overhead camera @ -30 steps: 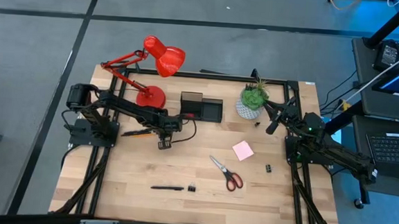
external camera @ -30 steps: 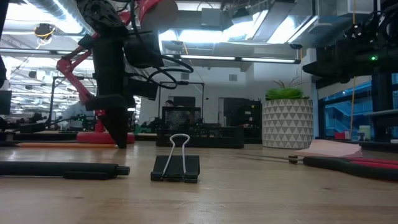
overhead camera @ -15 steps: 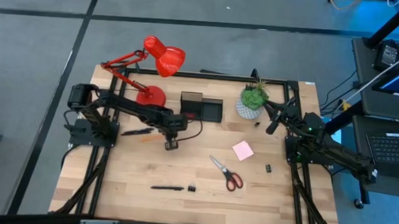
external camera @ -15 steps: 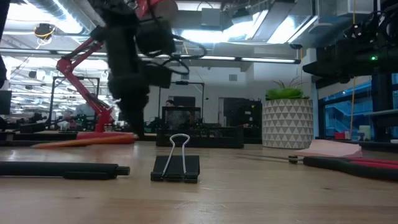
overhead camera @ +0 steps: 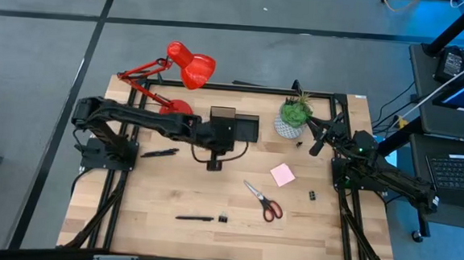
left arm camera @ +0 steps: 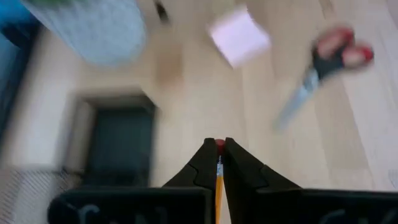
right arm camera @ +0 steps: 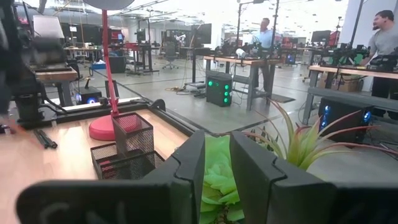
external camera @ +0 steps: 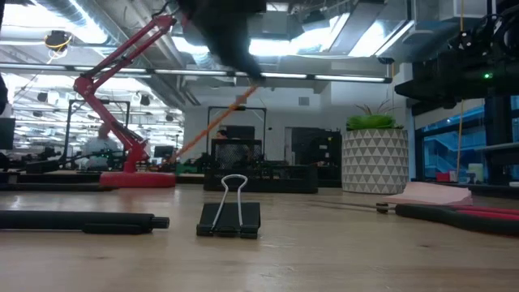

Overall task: Pick and place office supplies into organizer
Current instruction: Put the pencil into the desk organizer

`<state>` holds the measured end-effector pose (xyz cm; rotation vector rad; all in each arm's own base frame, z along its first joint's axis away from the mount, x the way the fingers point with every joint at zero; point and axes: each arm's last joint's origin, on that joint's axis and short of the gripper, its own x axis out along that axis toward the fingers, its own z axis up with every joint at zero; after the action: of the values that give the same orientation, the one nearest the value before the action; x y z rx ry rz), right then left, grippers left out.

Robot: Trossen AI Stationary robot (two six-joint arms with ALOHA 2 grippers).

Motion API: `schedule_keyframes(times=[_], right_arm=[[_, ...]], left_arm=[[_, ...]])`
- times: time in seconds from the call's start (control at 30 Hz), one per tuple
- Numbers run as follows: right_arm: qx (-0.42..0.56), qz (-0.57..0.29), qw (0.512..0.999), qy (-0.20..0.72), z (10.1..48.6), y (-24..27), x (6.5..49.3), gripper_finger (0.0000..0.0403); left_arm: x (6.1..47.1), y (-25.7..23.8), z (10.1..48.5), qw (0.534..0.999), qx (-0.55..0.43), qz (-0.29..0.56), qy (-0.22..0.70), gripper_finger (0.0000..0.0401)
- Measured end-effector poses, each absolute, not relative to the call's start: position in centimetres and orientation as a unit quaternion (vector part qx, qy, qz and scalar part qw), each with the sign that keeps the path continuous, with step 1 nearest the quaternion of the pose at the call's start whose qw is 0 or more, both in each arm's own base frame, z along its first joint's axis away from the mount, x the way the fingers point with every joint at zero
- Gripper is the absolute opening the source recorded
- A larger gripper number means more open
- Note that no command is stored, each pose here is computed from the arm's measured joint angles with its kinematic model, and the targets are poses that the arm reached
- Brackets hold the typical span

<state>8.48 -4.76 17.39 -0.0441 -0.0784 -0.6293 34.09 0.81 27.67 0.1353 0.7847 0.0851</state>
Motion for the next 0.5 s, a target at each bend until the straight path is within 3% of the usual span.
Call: schedule_keyframes(times=[0.27,0.5], right_arm=[[-0.022,-0.309,0.95,-0.039,17.4,-4.8,8.5,0.008],[-0.023,-0.309,0.95,-0.039,17.4,-4.8,8.5,0.008]], left_arm=[[33.0,1.8,33.2,0.957,0.11,0.112,0.245,0.0009],[32.2,4.4,34.4,0.947,0.115,0.201,0.225,0.0009]])
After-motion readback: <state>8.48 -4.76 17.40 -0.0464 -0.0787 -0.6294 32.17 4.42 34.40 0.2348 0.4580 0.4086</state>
